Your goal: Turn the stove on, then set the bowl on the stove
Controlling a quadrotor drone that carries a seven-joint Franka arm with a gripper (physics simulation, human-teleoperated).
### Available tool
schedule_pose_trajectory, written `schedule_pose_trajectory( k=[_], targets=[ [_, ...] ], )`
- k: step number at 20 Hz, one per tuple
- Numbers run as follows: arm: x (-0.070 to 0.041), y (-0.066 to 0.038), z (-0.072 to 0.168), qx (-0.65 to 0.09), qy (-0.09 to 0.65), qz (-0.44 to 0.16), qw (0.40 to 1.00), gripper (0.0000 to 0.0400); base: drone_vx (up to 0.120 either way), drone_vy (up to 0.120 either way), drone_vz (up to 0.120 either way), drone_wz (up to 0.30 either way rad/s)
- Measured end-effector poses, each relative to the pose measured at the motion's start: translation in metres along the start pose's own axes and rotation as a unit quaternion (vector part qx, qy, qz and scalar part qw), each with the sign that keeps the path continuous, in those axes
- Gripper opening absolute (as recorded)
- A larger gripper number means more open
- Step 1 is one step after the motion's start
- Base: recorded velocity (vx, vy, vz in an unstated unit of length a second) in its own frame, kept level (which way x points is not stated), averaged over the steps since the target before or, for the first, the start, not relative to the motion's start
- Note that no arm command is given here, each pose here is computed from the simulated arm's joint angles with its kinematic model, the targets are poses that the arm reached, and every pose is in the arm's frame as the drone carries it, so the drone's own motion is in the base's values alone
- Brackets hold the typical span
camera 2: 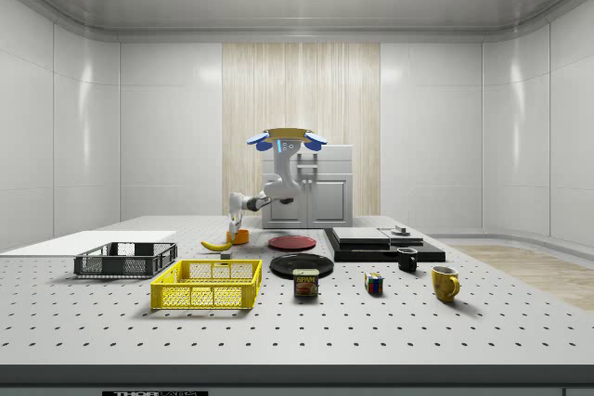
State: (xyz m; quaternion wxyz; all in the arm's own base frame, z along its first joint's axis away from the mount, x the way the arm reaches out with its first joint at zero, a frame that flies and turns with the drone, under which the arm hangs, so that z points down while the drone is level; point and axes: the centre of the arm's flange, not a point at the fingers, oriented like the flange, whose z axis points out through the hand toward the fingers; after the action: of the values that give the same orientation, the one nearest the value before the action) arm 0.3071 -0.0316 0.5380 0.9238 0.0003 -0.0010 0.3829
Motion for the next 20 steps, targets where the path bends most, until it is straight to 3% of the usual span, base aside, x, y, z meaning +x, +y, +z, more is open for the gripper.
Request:
schedule_pose_trajectory(
  k=[4,17,18,20],
  targets=[
    [0.0042,-0.0033,0.0016,0.0,0.0,0.0,1.0,0.04,0.0,0.0,0.0,0.0],
    [0.0038,-0.0096,0.0073,0.0,0.0,0.0,1.0,0.04,0.0,0.0,0.0,0.0],
    [0.0038,-0.0096,0.0076,0.0,0.0,0.0,1.0,0.0334,0.0,0.0,0.0,0.0],
    [0.0038,-0.0097,0.008,0.0,0.0,0.0,1.0,0.0242,0.0,0.0,0.0,0.0]
  ],
)
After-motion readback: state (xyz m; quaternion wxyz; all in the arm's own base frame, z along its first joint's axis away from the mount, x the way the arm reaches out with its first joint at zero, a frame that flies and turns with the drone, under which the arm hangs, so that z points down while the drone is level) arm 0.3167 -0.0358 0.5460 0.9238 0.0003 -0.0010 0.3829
